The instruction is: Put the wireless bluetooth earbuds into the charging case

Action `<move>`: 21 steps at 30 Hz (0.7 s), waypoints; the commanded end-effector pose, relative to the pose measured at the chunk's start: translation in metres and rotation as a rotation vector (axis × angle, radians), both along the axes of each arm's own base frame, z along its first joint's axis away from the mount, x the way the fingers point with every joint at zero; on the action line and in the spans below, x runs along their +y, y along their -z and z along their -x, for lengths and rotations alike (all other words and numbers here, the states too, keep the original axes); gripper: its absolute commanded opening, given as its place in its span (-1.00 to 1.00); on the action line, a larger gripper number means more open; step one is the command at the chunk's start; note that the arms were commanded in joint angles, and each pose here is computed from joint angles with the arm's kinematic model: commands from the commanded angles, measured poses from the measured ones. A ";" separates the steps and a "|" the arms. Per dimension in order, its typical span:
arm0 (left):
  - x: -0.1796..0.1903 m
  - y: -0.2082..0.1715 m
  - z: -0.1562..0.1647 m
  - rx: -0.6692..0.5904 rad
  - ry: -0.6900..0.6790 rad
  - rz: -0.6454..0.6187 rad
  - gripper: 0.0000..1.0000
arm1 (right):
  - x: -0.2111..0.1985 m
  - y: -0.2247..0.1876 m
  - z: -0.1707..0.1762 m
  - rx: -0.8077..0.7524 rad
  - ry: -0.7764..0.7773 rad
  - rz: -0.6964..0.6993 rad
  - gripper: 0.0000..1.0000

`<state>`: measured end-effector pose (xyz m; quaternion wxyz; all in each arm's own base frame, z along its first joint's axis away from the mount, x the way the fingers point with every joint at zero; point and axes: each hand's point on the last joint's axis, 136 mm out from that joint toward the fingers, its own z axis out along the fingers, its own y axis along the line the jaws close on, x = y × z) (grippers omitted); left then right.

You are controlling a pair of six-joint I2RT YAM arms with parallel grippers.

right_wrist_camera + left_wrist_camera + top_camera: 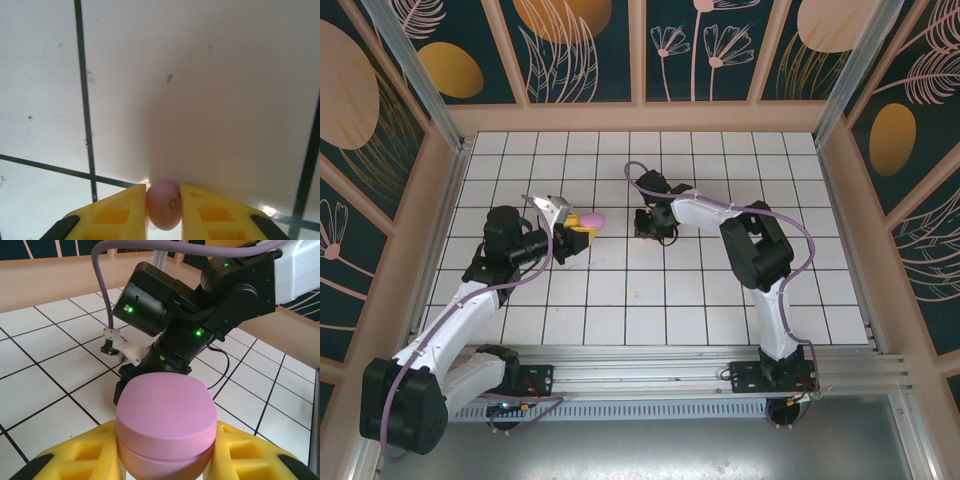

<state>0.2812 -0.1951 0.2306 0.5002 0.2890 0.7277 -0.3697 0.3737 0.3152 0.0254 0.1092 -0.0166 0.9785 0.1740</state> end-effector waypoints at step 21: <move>-0.020 -0.031 0.000 -0.142 0.080 0.095 -1.00 | 0.011 -0.204 0.098 -0.387 -0.180 -0.260 -0.73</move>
